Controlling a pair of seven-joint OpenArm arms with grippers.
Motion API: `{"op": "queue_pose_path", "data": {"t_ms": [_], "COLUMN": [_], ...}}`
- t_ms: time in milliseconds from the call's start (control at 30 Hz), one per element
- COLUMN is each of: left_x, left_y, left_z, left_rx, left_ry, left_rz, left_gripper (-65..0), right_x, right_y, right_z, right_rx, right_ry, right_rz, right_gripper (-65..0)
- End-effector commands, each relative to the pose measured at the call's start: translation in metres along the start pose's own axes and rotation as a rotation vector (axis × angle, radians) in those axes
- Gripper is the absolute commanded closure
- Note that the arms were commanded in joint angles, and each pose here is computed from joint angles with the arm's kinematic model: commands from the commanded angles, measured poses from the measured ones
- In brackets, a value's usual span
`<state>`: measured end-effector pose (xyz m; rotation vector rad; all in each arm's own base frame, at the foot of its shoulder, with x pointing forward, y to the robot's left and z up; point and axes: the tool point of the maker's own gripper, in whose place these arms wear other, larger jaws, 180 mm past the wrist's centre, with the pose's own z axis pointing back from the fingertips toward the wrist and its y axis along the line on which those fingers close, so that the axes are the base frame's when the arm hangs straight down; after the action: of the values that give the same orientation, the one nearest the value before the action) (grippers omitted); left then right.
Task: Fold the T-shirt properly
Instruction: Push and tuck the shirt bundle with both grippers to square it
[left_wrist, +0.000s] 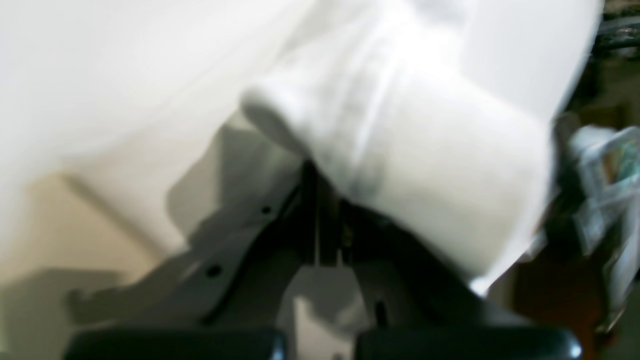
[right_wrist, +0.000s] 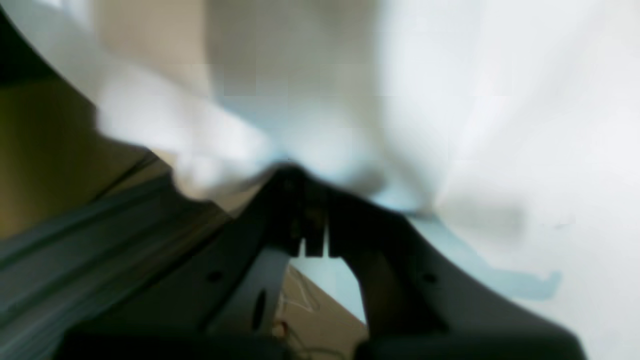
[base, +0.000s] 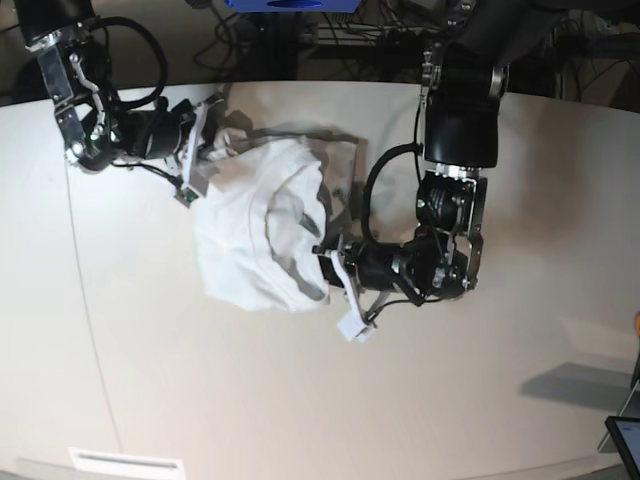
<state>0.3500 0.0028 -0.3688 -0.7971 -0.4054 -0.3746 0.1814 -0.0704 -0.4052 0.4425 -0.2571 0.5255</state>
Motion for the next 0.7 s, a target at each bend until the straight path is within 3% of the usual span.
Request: {"op": "queue_pose_path", "data": {"t_ms": [0, 100, 267, 400, 567, 667], "left_x": [0.019, 0.044, 0.069, 0.107, 0.158, 0.177], "left_y": [-0.003, -0.015, -0.038, -0.057, -0.081, -0.068], "left_z": [0.004, -0.011, -0.047, -0.060, -0.040, 0.000], "left_rx": [-0.009, -0.020, -0.028, -0.042, -0.050, -0.001], "left_ry": [-0.039, -0.056, -0.025, -0.096, -0.185, -0.220], "left_rz": [-0.016, -0.077, -0.184, -0.212, -0.292, -0.332], "left_gripper": [-1.2, -1.2, -1.2, -1.2, -1.2, -1.0], "right_x": [0.011, 0.017, 0.039, 0.072, 0.094, 0.085], "right_y": [0.008, 0.016, 0.038, 0.054, 0.052, 0.035], "right_z": [0.004, 0.000, -0.005, -0.004, 0.004, 0.008], "right_rx": [0.016, 0.025, 0.067, 0.094, 0.081, 0.049], "right_ry": [-0.037, -0.032, -0.056, -0.117, -0.141, -0.133], "right_rz": [0.010, 0.003, 0.086, 0.130, 0.157, 0.116], "right_gripper": [0.0, 0.0, 0.0, 0.0, 0.0, 0.0]}}
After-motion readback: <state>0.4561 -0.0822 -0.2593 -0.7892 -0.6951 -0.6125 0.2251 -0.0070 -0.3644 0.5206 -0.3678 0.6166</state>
